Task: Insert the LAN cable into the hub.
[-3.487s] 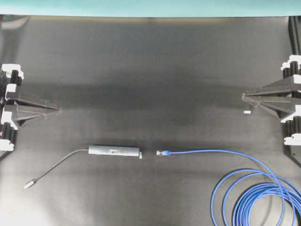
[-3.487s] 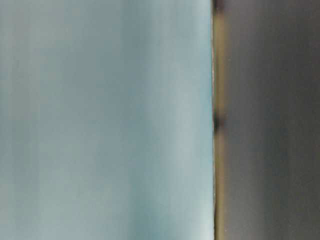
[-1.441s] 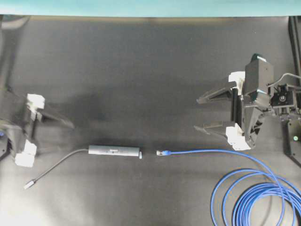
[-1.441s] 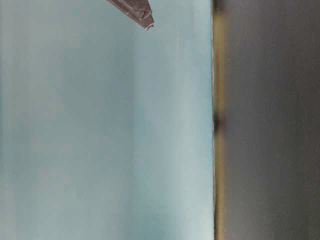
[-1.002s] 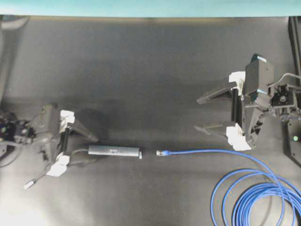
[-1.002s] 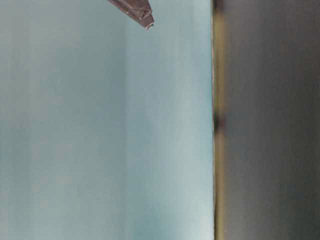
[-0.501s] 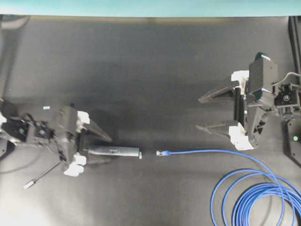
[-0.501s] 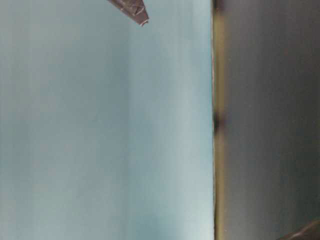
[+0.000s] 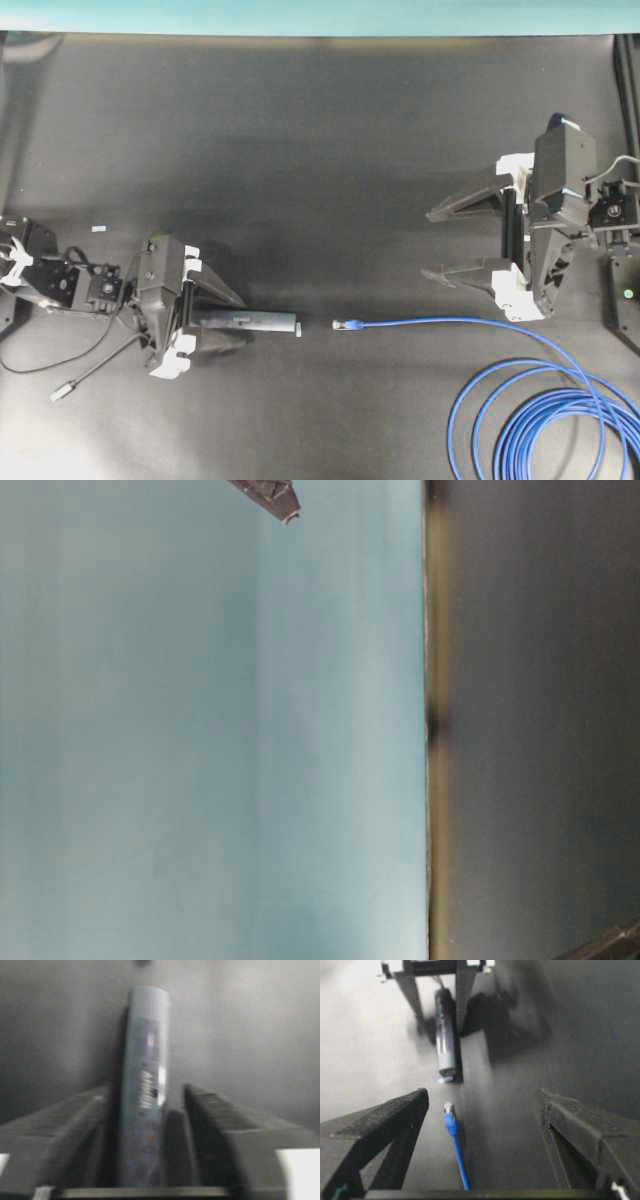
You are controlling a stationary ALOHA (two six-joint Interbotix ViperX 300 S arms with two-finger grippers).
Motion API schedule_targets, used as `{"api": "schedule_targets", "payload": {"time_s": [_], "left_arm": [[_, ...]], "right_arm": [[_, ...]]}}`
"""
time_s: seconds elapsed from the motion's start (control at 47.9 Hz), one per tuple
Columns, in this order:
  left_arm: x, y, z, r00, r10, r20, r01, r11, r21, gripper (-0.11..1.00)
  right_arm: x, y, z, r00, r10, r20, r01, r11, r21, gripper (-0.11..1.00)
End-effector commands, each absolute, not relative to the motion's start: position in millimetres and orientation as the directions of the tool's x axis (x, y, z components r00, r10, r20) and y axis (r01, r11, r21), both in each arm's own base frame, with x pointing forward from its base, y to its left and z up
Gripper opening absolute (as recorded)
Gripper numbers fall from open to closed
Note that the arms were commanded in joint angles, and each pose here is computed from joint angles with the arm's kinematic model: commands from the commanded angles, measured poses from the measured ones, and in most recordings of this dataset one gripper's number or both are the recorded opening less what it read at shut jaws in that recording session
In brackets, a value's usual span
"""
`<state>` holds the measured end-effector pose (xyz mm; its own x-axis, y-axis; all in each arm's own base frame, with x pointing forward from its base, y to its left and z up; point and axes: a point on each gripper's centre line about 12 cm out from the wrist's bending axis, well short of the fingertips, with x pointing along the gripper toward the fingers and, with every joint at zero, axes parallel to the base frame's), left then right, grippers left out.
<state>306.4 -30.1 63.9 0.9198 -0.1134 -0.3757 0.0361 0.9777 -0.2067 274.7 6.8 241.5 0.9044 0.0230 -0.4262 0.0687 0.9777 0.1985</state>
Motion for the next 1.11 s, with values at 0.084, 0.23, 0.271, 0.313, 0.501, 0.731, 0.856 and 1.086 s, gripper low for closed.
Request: {"api": "schedule_targets", "payload": {"time_s": [0.084,0.23,0.271,0.313,0.501,0.731,0.856,1.086], "left_arm": [[312.4,-32.7,63.2,0.911,-0.120,-0.396,0.049,0.982,-0.184,0.28],[317.3,-31.9,65.0,0.893,-0.113,-0.436,0.039,0.984,-0.174,0.28],[319.6,-31.5,68.5,0.892,-0.110,-0.437,0.038,0.985,-0.170,0.28],[321.6,-31.1,74.2,0.893,-0.108,-0.436,0.038,0.985,-0.168,0.28],[323.8,-25.8,99.1,0.895,-0.090,-0.436,0.022,0.987,-0.160,0.28],[321.6,-23.4,126.4,0.889,-0.080,-0.450,0.012,0.988,-0.152,0.28],[320.1,-24.3,139.4,0.879,-0.079,-0.470,0.009,0.989,-0.150,0.28],[317.9,-24.2,157.0,0.845,-0.072,-0.530,-0.002,0.991,-0.137,0.28]], "right_arm": [[275.7,8.5,244.5,0.910,0.028,-0.414,0.064,0.976,0.208,0.82],[276.1,11.5,239.1,0.903,0.038,-0.428,0.057,0.977,0.206,0.82],[276.5,13.2,237.7,0.902,0.043,-0.429,0.051,0.977,0.206,0.82],[277.5,15.8,235.6,0.901,0.051,-0.430,0.044,0.977,0.207,0.82],[288.9,34.8,215.2,0.887,0.105,-0.450,-0.013,0.979,0.204,0.81],[310.2,51.4,183.2,0.870,0.139,-0.473,-0.051,0.980,0.194,0.81],[318.7,56.1,159.2,0.857,0.144,-0.494,-0.056,0.981,0.188,0.81],[331.4,58.2,117.7,0.848,0.137,-0.512,-0.050,0.982,0.181,0.81]]}}
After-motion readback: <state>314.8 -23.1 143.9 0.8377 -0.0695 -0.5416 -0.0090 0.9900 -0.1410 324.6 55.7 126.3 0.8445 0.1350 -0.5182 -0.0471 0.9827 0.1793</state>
